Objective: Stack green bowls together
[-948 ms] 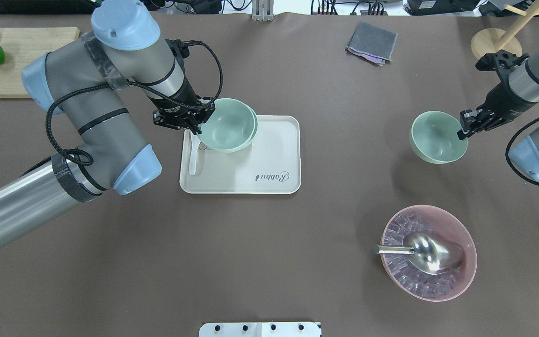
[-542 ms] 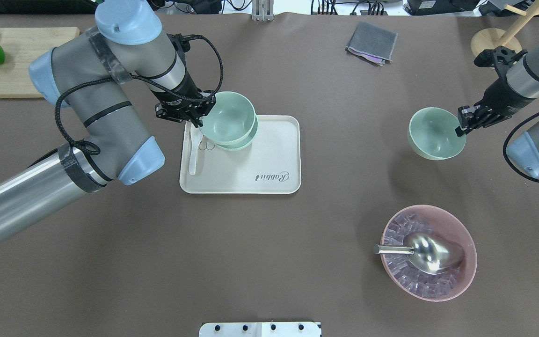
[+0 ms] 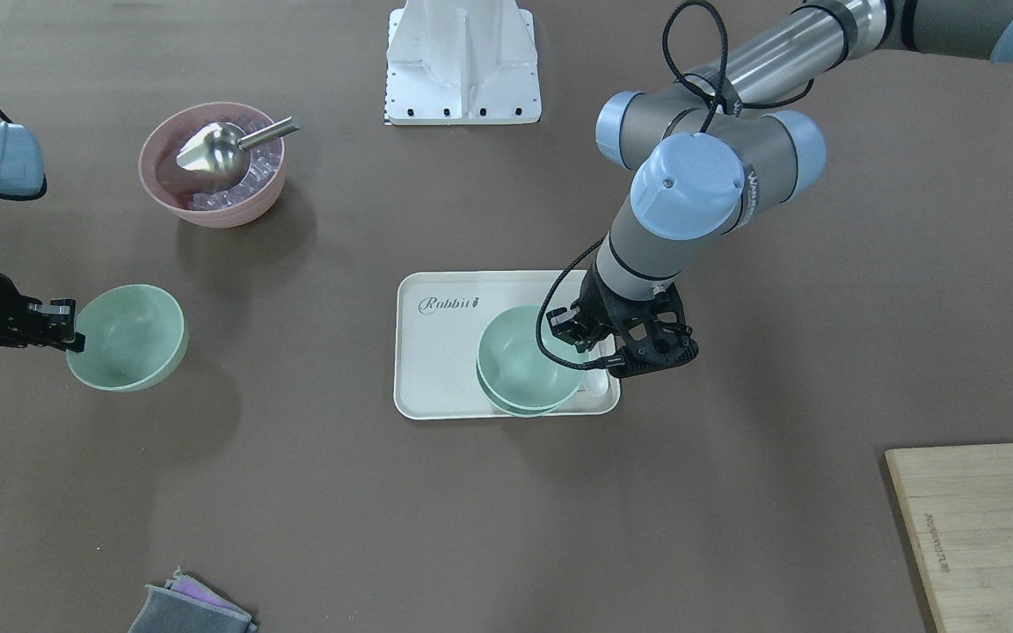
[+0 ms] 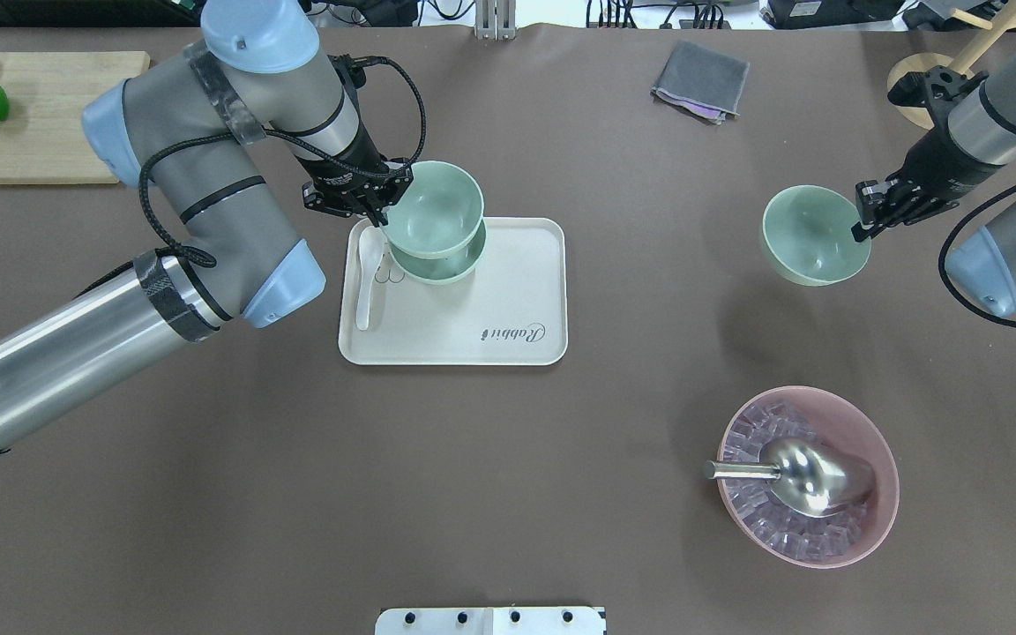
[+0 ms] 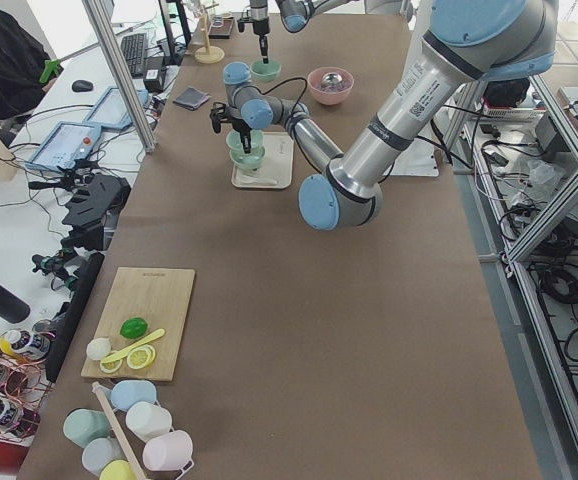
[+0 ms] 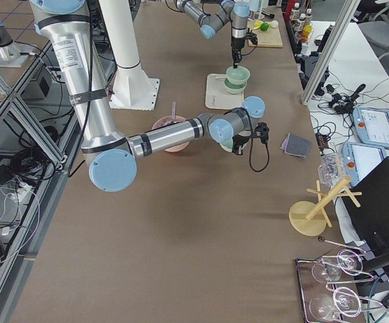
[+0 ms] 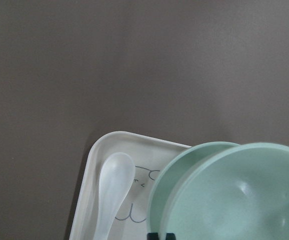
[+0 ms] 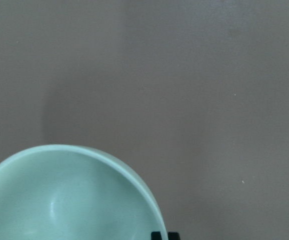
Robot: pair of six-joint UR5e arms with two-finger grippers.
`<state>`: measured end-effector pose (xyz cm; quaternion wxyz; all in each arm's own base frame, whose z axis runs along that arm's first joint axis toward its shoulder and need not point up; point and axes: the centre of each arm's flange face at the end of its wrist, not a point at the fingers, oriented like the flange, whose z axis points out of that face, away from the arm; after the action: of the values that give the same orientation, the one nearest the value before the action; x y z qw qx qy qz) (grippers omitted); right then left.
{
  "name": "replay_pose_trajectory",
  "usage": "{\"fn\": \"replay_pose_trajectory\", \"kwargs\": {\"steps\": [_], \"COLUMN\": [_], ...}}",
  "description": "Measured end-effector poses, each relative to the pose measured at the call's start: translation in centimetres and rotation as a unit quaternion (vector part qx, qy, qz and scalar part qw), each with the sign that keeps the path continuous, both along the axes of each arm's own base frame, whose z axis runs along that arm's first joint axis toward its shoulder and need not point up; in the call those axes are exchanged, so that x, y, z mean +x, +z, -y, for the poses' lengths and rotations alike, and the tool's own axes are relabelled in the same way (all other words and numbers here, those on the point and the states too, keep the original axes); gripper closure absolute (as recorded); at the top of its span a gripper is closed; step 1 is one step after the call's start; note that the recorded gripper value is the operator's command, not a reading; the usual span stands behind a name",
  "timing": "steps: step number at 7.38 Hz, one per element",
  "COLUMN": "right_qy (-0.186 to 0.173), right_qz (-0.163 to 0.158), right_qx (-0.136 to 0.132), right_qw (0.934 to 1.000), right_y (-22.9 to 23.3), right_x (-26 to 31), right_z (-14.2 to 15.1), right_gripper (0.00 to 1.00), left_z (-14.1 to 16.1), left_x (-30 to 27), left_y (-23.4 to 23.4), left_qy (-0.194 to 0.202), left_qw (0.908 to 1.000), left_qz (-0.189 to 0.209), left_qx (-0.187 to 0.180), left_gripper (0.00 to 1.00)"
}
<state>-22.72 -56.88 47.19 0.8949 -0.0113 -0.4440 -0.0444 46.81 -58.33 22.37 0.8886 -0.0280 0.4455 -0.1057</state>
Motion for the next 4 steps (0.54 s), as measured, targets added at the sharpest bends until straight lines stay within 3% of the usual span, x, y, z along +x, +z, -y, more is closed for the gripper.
{"fn": "replay_pose_trajectory", "kwargs": {"steps": [4], "right_qy": [0.001], "right_qz": [-0.001], "right_qx": [0.001], "right_qw": [1.0000], "right_y": [-0.10], "right_x": [-0.01], "right_z": [0.06], "right_gripper": [1.00], "left_z": [0.36], "left_x": [0.34], "left_y": [0.33], "left_qy": [-0.001], "left_qw": [1.0000], "left_qz": [0.001], "left_qx": [-0.001], "left_gripper": [1.00]}}
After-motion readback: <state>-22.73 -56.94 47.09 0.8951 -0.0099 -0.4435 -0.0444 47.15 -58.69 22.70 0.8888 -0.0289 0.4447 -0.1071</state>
